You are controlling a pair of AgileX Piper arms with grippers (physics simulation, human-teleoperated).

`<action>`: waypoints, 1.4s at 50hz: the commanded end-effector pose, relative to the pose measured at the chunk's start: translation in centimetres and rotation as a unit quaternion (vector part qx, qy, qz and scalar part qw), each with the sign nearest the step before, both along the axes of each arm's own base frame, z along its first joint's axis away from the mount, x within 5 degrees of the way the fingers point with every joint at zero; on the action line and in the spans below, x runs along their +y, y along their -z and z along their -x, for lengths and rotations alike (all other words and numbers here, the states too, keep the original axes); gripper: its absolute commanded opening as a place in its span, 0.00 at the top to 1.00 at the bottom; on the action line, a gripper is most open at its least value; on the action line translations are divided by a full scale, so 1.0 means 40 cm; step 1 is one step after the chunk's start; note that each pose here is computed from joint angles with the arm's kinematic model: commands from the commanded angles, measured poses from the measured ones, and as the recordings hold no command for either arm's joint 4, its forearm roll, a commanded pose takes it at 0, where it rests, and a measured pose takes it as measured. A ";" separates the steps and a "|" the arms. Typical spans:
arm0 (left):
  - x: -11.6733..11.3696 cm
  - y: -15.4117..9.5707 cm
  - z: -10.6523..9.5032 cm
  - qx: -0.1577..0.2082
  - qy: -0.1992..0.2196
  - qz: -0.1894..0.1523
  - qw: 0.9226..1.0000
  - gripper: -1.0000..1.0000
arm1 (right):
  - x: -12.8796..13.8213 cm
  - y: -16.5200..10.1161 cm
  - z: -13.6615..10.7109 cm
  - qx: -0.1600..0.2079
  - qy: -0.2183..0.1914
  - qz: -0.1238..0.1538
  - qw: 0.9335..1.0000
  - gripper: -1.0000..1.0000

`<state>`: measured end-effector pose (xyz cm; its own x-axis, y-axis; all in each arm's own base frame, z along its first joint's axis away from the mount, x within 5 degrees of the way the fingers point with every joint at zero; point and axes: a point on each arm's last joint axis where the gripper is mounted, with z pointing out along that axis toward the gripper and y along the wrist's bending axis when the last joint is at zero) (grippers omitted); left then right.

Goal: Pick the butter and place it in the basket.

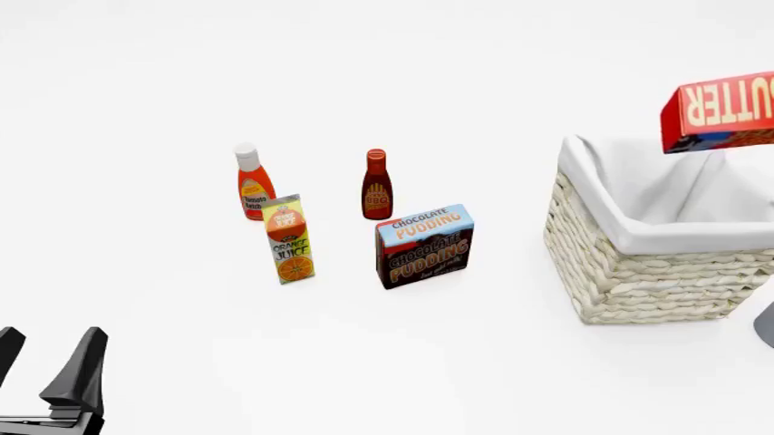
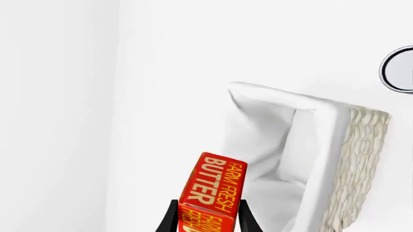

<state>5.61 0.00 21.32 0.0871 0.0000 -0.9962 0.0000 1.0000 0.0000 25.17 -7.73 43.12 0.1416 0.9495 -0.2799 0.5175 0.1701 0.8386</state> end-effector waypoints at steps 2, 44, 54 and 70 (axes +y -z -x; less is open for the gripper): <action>0.000 0.000 0.000 0.000 0.000 0.000 1.000 0.00 | -0.025 -0.011 -0.028 -0.013 0.012 -0.001 1.000 1.00; 0.000 0.000 0.000 0.000 0.000 0.000 1.000 0.00 | -0.117 0.039 -0.075 0.017 0.047 0.012 0.999 1.00; 0.000 0.000 0.000 0.000 0.000 0.000 1.000 0.00 | -0.120 0.051 -0.076 0.023 0.045 0.016 0.999 1.00; 0.000 0.000 0.000 0.000 0.000 0.000 1.000 0.00 | -0.116 0.065 -0.084 0.027 0.040 0.015 0.999 1.00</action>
